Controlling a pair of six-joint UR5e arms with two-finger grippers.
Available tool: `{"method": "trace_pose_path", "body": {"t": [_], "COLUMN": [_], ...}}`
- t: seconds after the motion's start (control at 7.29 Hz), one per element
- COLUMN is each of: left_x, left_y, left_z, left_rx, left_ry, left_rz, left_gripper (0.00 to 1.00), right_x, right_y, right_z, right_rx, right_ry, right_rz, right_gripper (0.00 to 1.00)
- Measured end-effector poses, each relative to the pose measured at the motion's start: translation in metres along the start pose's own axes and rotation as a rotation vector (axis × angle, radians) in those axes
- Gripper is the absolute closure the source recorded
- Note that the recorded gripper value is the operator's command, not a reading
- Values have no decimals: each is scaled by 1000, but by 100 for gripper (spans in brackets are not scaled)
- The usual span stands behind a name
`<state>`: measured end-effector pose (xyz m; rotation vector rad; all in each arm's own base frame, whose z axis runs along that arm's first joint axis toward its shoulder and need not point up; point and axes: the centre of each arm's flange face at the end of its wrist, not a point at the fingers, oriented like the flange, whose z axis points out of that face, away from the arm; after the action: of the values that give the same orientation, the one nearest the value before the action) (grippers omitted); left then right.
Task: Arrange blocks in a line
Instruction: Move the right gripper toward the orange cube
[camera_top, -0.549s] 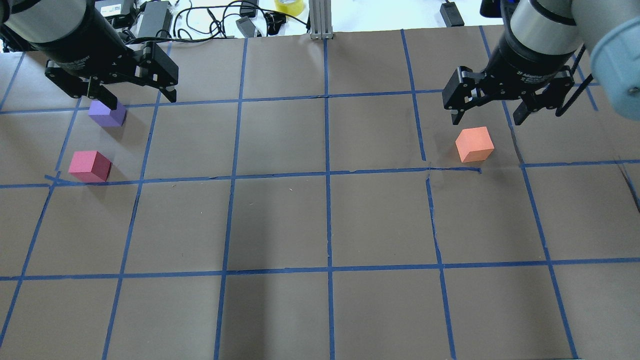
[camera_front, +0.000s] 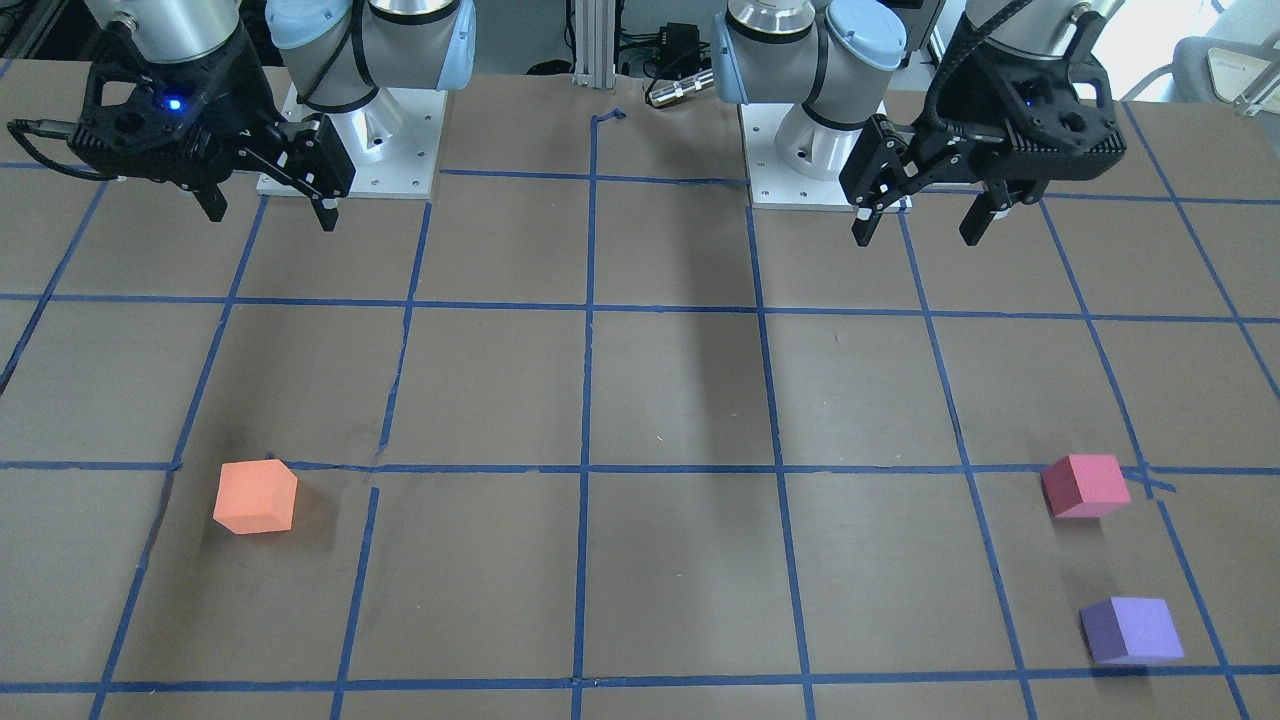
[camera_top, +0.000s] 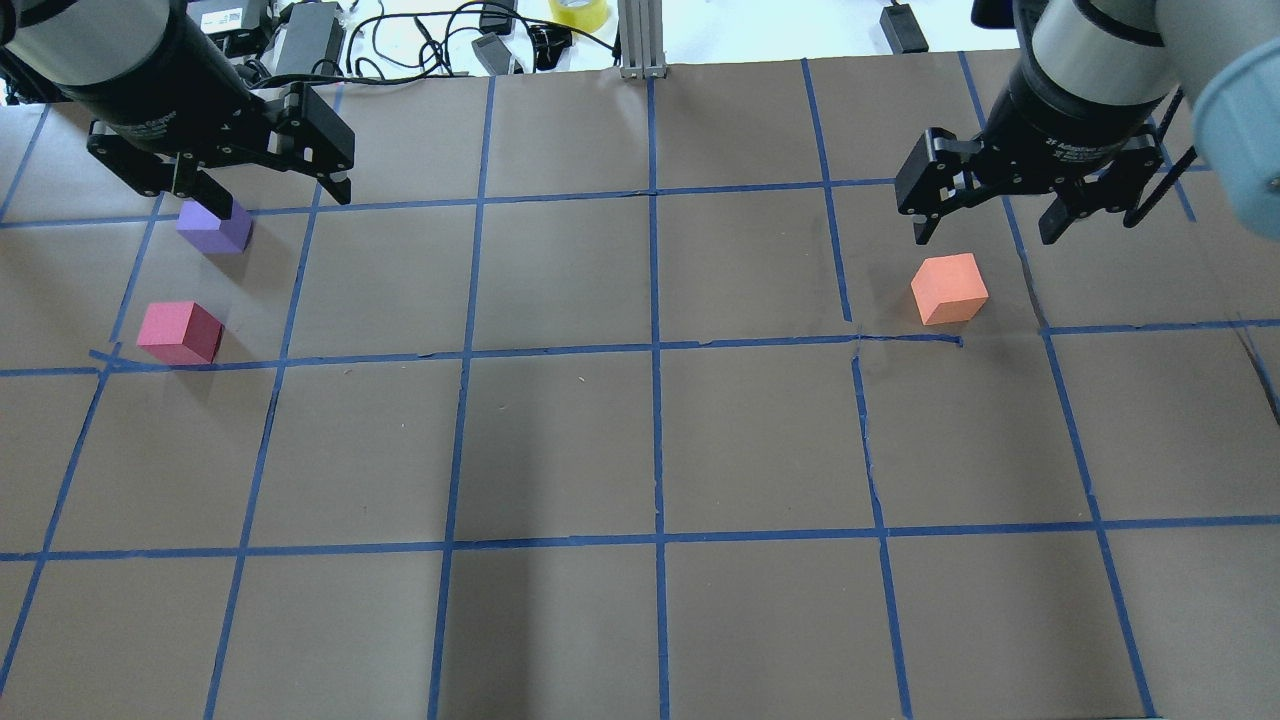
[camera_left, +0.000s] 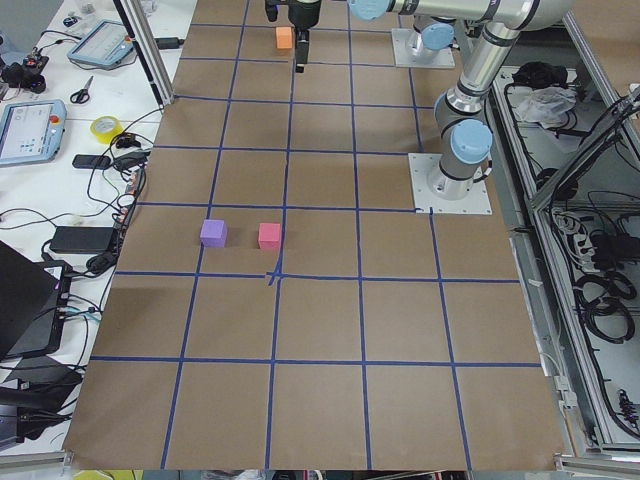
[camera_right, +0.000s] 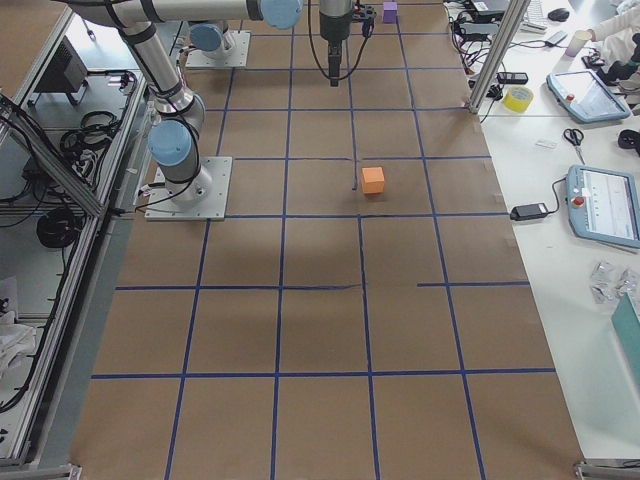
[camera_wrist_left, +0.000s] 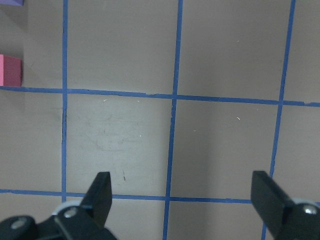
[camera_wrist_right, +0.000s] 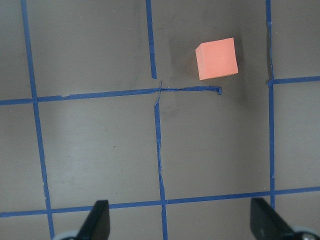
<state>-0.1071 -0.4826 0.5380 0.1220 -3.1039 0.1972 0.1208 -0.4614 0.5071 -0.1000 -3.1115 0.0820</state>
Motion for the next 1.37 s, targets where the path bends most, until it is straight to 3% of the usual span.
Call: {"method": "trace_pose_path", "body": {"t": [0.55,0.82,1.24,1.37], "left_x": [-1,-1,-1,-1], "left_y": [0,0,0,0], "left_z": [0,0,-1,-1], "left_rx": [0,0,2,2], "left_ry": [0,0,0,0], "left_rz": [-2,-2,-3,-3], "left_gripper": [0,0,0,0], "right_x": [-1,6,67,80], "right_y": [-6,-17,-53,-64], "right_z": [4,18,59,70], "right_rx": [10,-17,-93,-91], "right_ry": [-1,5,58,63], "right_rz": [-4,9,63,66], "right_gripper": [0,0,0,0]}}
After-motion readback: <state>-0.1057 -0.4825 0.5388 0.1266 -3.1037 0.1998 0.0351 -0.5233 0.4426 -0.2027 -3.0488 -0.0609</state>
